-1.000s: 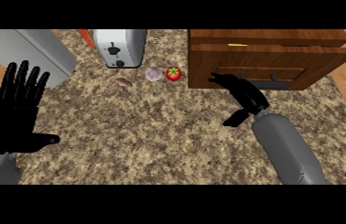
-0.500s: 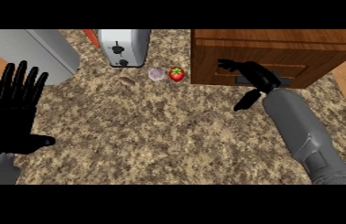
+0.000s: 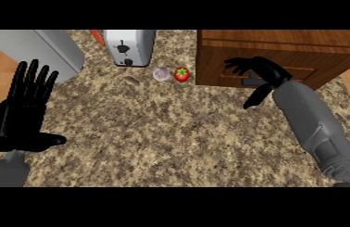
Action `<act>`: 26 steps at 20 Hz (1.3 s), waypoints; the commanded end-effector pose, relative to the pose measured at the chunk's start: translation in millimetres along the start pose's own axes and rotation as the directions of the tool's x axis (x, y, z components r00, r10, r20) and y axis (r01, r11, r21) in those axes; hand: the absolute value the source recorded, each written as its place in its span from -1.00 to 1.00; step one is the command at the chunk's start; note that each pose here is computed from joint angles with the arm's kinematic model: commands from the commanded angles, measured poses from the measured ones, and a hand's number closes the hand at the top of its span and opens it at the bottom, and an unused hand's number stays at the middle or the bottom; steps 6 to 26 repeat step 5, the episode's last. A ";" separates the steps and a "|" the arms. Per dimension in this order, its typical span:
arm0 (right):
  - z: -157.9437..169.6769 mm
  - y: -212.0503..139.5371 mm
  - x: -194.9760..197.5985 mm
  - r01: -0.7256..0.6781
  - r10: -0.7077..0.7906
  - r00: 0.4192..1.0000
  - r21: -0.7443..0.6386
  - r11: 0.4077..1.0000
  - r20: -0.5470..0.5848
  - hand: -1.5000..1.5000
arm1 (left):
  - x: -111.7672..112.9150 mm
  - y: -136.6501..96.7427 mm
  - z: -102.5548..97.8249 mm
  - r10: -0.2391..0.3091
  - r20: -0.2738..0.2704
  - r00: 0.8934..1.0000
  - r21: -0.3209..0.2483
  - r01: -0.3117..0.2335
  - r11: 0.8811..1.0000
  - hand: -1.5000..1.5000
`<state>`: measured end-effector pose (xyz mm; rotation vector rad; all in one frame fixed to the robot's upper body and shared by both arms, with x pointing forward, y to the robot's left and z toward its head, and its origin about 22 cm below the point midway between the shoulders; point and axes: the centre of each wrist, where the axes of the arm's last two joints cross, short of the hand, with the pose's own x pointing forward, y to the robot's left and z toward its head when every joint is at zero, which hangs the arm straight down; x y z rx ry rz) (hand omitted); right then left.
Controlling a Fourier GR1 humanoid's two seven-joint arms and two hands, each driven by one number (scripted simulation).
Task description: Pick up the cup, place it into the drawer and close the drawer
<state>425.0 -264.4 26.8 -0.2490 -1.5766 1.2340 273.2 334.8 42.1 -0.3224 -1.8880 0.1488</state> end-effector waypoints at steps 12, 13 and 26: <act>20.0 -30.4 -17.2 -0.044 0.032 0.985 -0.066 0.997 -0.168 -1.00 | 6.0 8.3 0.7 -0.014 -0.013 1.000 0.019 0.015 1.000 -1.00; 20.0 -30.4 -17.2 -0.044 0.032 0.985 -0.066 0.997 -0.168 -1.00 | 6.0 8.3 0.7 -0.014 -0.013 1.000 0.019 0.015 1.000 -1.00; 20.0 -30.4 -17.2 -0.044 0.032 0.985 -0.066 0.997 -0.168 -1.00 | 6.0 8.3 0.7 -0.014 -0.013 1.000 0.019 0.015 1.000 -1.00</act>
